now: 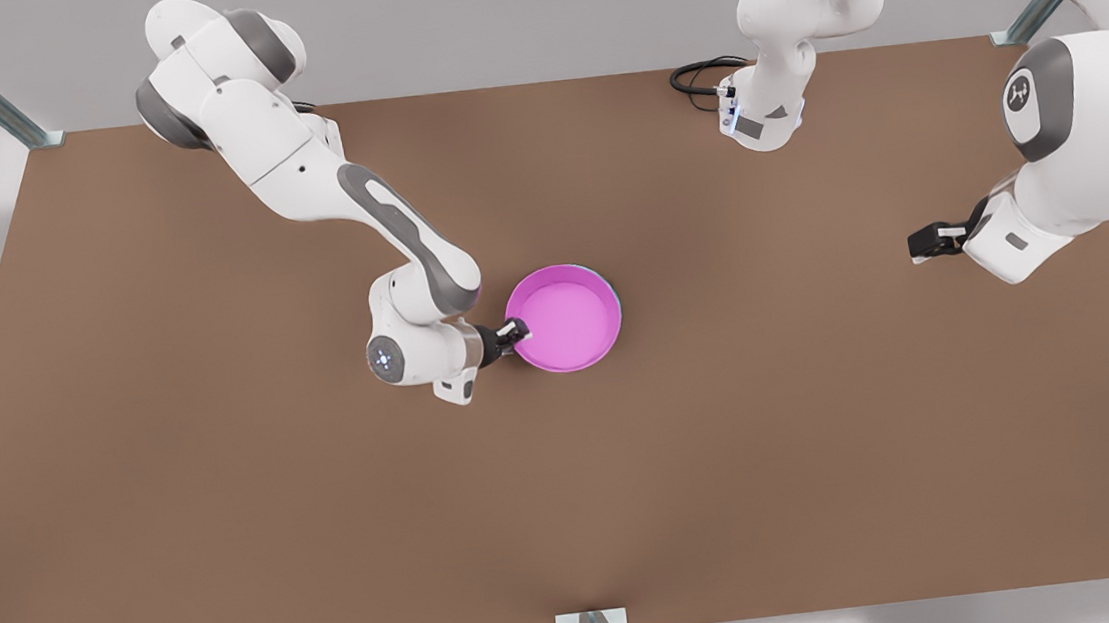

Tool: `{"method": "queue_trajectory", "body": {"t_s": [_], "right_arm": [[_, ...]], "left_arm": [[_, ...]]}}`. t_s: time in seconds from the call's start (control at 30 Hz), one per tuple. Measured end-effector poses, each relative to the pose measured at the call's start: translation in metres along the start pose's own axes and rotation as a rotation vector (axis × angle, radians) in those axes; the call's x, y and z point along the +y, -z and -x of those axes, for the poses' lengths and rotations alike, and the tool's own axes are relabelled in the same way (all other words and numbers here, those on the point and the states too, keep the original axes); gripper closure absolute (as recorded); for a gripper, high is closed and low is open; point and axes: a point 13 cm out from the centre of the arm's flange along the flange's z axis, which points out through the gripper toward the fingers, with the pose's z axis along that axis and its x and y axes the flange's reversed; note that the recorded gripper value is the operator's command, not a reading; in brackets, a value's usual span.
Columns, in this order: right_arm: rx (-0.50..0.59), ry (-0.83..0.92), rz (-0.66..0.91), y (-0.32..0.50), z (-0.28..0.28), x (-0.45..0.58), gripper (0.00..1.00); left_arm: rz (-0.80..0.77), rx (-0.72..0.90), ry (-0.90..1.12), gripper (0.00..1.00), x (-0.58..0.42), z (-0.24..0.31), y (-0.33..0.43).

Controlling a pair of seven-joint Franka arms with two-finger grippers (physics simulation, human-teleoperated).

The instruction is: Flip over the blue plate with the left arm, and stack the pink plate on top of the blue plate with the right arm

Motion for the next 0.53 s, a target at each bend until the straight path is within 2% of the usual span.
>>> {"method": "queue_trajectory", "body": {"t_s": [0.1,0.17,0.23,0.27,0.33,0.4,0.47,0.53], "right_arm": [[-0.079,0.013,0.006,0.063,0.022,0.013,0.0],[-0.177,0.025,-0.013,0.147,0.054,-0.005,0.0],[-0.298,0.155,-0.17,0.289,0.093,-0.004,0.0],[-0.327,0.189,-0.287,0.36,0.093,-0.014,0.0],[-0.32,0.189,-0.532,0.466,0.062,-0.045,0.0],[-0.289,0.061,-0.676,0.541,-0.002,-0.095,0.0],[-0.216,-0.076,-0.699,0.553,-0.066,-0.139,0.0],[-0.172,-0.117,-0.7,0.542,-0.085,-0.14,0.0]], "left_arm": [[0.009,0.0,-0.011,0.0,-0.003,0.0,0.001],[0.014,-0.001,-0.015,0.0,-0.003,0.0,0.001],[0.017,0.0,-0.018,0.0,-0.003,-0.001,0.001],[0.018,0.0,-0.02,0.0,-0.004,-0.001,0.002],[0.018,0.0,-0.022,0.0,-0.004,-0.001,0.002],[0.018,0.002,-0.024,0.0,-0.004,-0.001,0.006],[0.018,0.008,-0.027,0.0,-0.006,-0.003,0.006],[0.017,0.015,-0.03,0.0,-0.007,-0.005,0.006]]}}
